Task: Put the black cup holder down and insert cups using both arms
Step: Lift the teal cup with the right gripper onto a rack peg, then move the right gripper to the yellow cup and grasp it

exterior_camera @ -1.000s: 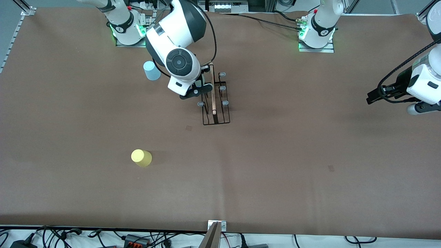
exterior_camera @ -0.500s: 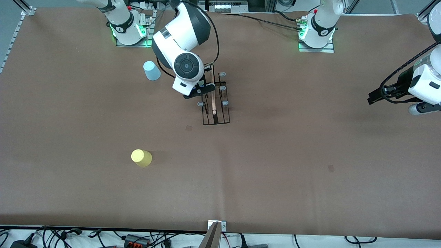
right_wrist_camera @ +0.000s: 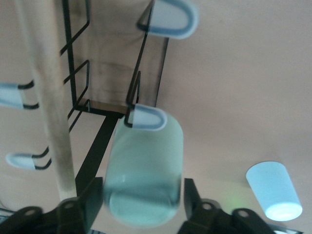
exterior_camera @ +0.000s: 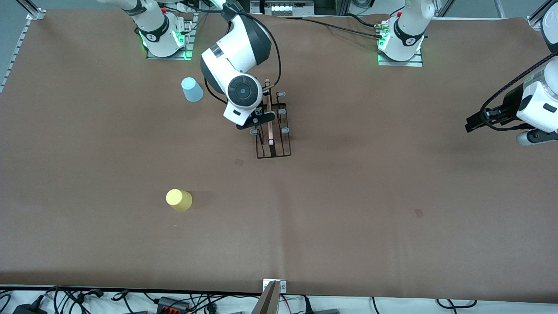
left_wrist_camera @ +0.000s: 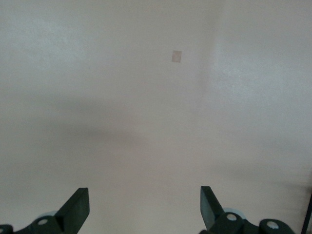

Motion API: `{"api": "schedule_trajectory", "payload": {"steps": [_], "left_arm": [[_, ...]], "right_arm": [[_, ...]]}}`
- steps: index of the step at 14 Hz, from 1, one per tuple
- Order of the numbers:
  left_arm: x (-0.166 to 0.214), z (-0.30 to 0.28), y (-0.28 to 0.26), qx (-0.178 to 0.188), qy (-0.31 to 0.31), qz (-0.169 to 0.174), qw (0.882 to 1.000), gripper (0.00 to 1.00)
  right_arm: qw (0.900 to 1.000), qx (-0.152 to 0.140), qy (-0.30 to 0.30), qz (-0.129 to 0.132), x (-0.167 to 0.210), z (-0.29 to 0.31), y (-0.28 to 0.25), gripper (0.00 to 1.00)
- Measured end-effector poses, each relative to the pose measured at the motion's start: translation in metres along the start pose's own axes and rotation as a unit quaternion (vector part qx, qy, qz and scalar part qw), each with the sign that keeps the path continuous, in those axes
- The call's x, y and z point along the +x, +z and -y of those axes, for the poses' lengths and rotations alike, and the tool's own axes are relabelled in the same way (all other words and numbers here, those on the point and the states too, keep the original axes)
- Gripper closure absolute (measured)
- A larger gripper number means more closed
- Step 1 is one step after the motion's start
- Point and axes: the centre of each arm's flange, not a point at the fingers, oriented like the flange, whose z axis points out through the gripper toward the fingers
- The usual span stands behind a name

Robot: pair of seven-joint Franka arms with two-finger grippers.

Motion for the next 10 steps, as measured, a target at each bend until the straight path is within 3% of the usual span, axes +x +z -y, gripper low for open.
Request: {"api": "schedule_trajectory", "payload": {"steps": [2, 5, 7, 8, 10], "left_arm": [[0.000, 0.000, 0.000, 0.000, 0.000, 0.000, 1.000, 0.00], [0.000, 0.000, 0.000, 0.000, 0.000, 0.000, 1.000, 0.00], [0.000, 0.000, 0.000, 0.000, 0.000, 0.000, 1.000, 0.00], [0.000, 0.000, 0.000, 0.000, 0.000, 0.000, 1.000, 0.00], [0.000, 0.000, 0.001, 0.000, 0.000, 0.001, 1.000, 0.00]], "right_arm": [[0.999, 0.014, 0.051, -0.010, -0.001, -0.003, -0.016, 0.01], [0.991, 0.050, 0.109, -0.058, -0.004, -0.037, -0.084, 0.00], [0.979, 0.078, 0.160, -0.095, 0.009, -0.109, -0.137, 0.00], [0.974, 0.076, 0.181, -0.115, 0.021, -0.154, -0.153, 0.00], [0.968, 0.041, 0.194, -0.157, 0.055, -0.235, -0.156, 0.00]]}}
